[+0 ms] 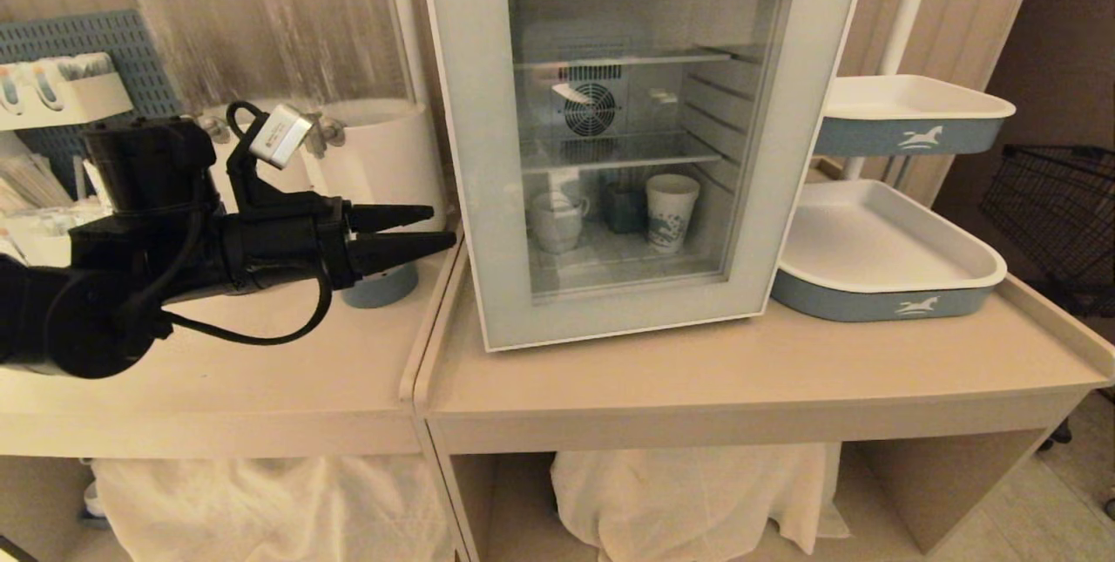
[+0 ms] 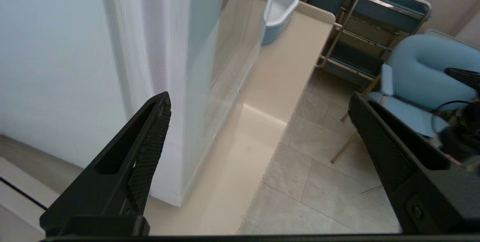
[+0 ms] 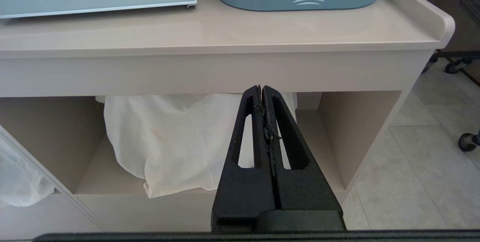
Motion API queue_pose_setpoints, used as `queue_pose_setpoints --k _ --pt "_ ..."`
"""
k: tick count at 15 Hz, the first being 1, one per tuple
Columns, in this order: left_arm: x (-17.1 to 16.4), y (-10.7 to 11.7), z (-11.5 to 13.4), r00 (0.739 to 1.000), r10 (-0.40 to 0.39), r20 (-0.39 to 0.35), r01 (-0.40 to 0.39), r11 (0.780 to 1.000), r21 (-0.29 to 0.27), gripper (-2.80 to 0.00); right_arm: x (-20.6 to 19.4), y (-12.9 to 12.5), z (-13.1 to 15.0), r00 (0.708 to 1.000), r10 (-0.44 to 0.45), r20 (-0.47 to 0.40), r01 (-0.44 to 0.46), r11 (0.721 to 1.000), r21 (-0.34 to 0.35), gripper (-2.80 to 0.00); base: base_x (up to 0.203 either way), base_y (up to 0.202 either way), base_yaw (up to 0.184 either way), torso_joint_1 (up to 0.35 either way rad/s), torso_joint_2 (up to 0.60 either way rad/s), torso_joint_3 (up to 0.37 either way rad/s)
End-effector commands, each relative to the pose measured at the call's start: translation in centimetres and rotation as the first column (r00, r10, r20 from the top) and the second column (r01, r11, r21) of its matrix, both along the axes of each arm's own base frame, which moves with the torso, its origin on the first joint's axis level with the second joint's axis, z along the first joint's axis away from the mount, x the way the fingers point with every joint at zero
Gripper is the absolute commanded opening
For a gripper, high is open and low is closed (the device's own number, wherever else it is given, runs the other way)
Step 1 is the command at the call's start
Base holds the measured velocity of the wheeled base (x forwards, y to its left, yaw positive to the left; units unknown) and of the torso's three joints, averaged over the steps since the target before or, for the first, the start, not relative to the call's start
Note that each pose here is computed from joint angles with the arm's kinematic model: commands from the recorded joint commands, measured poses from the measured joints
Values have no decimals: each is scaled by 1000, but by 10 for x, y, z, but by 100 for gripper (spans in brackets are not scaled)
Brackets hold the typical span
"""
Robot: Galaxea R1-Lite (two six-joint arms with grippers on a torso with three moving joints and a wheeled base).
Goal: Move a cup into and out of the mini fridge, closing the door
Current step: Open the freezer door
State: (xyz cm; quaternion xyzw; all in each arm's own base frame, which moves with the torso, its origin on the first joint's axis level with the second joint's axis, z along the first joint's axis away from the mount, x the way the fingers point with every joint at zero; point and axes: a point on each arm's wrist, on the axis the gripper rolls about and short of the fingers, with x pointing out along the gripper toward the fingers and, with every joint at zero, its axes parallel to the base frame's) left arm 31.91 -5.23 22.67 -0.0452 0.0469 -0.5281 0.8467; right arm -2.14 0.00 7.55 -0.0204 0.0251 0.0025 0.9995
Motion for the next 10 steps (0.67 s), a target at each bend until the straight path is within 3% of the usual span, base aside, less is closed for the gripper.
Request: queue_pose_setpoints --k 1,3,10 --pt "12 -3 -10 1000 -10 16 10 1000 -2 0 0 0 0 1000 1 1 -1 1000 1 -280 0 0 0 0 0 0" --pt "21 -7 -19 998 -11 66 12 1000 -8 0 0 0 0 1000 1 1 -1 1000 1 -280 0 0 0 0 0 0" --pt "21 -13 -21 998 -35 59 36 999 -10 0 0 0 0 1000 1 1 -1 1000 1 -280 0 0 0 0 0 0"
